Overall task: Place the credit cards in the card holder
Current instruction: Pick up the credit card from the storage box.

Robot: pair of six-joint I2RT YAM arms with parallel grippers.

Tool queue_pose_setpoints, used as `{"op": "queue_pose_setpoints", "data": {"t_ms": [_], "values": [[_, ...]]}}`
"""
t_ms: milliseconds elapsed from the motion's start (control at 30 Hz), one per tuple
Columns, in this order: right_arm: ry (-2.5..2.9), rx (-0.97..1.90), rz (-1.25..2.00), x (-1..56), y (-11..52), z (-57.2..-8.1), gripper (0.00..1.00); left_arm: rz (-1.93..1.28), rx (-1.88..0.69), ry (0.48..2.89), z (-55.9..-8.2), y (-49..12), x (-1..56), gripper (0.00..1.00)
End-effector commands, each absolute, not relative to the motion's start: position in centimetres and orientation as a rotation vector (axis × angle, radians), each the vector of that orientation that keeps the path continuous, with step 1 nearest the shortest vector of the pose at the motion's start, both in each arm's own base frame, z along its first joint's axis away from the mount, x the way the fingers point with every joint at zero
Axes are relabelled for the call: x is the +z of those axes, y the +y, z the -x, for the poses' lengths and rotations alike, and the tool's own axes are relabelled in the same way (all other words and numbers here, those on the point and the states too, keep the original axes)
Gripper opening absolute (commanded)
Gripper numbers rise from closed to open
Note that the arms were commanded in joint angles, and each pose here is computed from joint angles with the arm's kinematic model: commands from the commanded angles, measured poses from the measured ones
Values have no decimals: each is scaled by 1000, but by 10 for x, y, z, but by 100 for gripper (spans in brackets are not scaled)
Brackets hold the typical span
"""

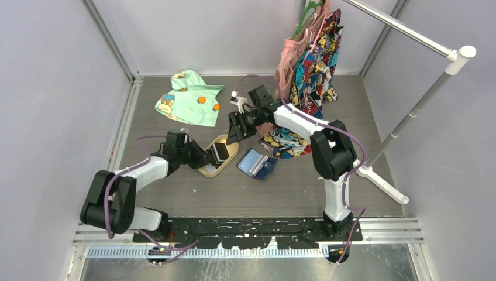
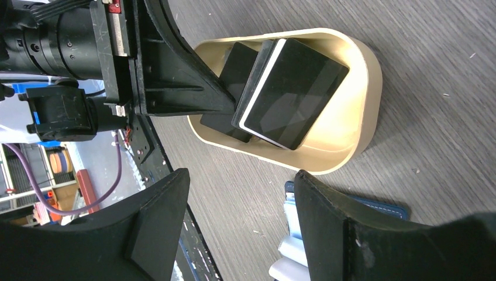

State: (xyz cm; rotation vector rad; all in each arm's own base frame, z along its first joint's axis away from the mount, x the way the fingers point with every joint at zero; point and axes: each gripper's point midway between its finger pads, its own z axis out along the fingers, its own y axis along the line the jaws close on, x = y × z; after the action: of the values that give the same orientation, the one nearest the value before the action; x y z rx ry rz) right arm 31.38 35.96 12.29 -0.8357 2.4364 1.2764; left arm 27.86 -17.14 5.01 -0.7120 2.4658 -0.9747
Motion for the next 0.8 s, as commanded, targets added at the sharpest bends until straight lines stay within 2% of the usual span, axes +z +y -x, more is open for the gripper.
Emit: {"op": "queue_pose_setpoints", "data": {"t_ms": [0,300,467,667,767], "values": [[2318,1309,887,156,364,-311,71,670,-946,2451,-278,-167,61,3],[2290,1346,945,162,367,-301,71,594,-939,2446,-269,-164,69,0],[2202,1394,1075,179,366,-280,71,460,-939,2358,-262,-160,97,0],[2034,1566,1282,215,359,-240,72,220,-1054,2078,-251,-166,155,0],[1993,1515,1366,230,343,-227,72,135,-1179,1895,-246,-177,186,0]]}}
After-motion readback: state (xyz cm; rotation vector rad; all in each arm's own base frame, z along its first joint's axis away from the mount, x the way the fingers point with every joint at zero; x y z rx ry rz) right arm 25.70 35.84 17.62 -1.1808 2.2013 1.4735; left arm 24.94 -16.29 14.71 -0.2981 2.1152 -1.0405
